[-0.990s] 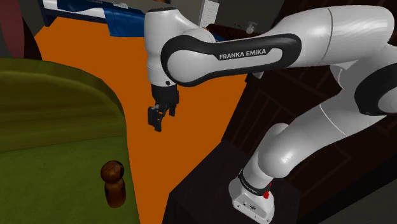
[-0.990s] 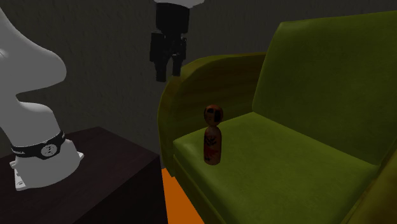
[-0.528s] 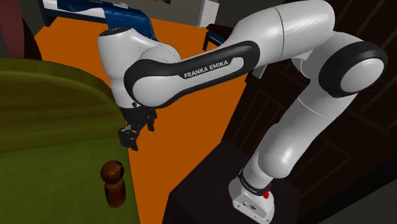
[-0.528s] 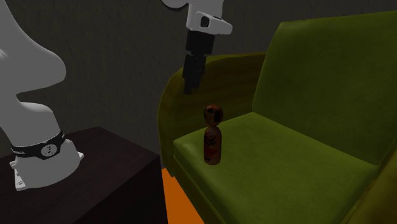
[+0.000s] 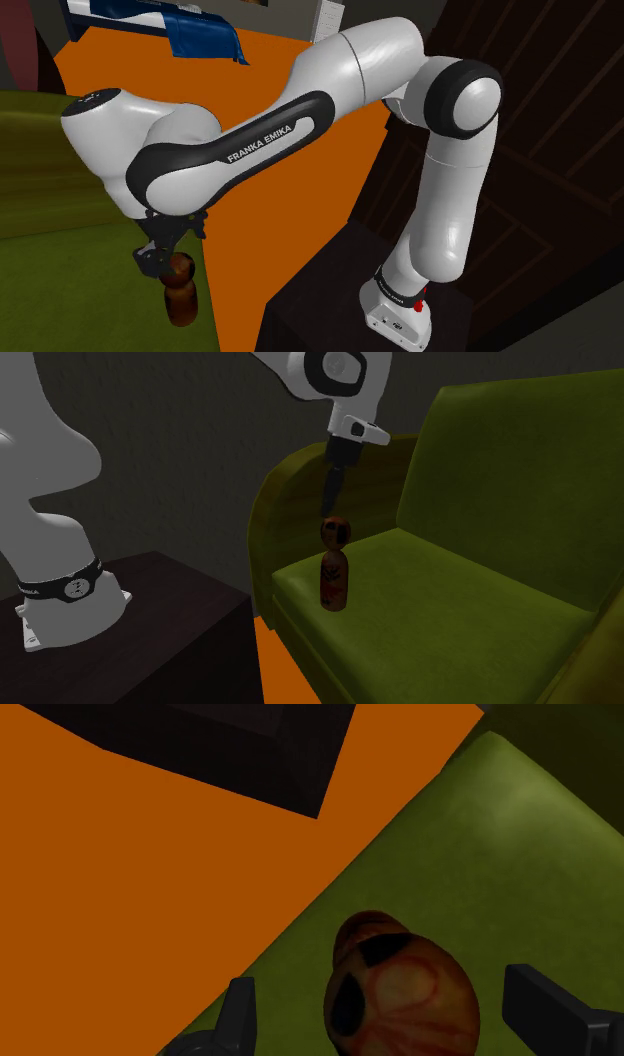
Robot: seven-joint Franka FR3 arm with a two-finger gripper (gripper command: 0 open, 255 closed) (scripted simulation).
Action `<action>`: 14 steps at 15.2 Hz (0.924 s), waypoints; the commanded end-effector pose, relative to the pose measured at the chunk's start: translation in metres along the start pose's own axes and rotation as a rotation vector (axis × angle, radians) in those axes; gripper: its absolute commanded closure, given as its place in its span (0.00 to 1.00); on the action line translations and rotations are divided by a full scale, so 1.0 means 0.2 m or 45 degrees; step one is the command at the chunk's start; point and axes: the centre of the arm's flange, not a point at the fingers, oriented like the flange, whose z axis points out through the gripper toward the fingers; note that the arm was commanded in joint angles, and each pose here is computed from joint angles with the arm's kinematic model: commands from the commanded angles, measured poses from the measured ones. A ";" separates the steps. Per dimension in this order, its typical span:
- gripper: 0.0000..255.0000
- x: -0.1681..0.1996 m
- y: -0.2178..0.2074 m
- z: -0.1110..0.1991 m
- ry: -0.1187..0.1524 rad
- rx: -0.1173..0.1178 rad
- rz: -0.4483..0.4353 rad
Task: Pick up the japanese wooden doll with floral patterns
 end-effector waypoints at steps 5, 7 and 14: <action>0.00 0.06 -0.09 0.15 -0.010 -0.011 -0.005; 0.00 0.07 -0.09 0.20 -0.010 -0.011 -0.005; 1.00 0.07 -0.10 0.22 -0.010 -0.011 -0.005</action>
